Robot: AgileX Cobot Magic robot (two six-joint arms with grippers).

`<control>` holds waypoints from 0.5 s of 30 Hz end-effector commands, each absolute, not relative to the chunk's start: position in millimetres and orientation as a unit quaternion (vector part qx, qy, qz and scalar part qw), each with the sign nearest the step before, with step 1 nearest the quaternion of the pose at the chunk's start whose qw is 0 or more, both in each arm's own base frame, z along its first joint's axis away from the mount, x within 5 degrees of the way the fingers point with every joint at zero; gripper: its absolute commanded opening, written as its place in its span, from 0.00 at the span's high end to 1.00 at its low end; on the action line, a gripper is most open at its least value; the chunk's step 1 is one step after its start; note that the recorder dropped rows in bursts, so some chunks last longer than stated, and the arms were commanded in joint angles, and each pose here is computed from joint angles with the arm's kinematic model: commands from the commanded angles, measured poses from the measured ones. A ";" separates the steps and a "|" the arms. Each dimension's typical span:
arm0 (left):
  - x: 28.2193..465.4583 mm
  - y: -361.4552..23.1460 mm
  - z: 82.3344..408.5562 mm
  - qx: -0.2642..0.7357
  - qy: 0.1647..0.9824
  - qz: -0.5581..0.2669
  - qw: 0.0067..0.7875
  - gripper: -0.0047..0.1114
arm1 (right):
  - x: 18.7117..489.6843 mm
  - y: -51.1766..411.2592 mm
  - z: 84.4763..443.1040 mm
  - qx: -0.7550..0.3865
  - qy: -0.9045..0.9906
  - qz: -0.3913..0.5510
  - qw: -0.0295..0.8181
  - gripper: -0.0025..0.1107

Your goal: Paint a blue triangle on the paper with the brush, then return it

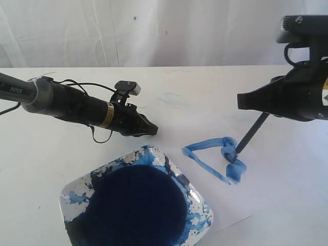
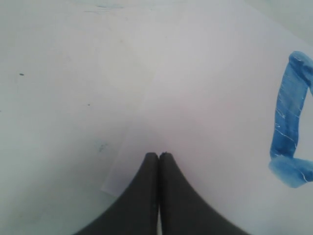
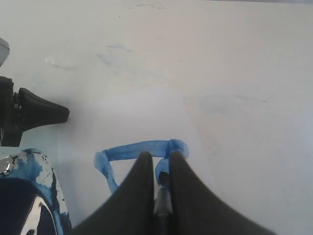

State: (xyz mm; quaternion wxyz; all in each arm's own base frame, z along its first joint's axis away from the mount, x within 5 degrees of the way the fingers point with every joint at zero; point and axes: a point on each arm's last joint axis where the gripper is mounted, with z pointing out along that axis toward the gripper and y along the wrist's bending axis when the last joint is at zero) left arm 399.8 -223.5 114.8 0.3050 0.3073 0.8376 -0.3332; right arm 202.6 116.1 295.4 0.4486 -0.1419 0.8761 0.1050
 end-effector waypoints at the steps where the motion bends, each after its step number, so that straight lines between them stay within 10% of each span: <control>1: 399.9 -225.2 117.3 0.315 0.837 -0.325 0.309 0.96 | 199.0 116.8 294.2 -0.140 0.885 0.107 0.432 0.98; 15: 399.9 -225.2 117.3 0.315 0.837 -0.325 0.309 0.96 | 180.2 108.9 305.8 -0.132 0.889 0.116 0.423 0.98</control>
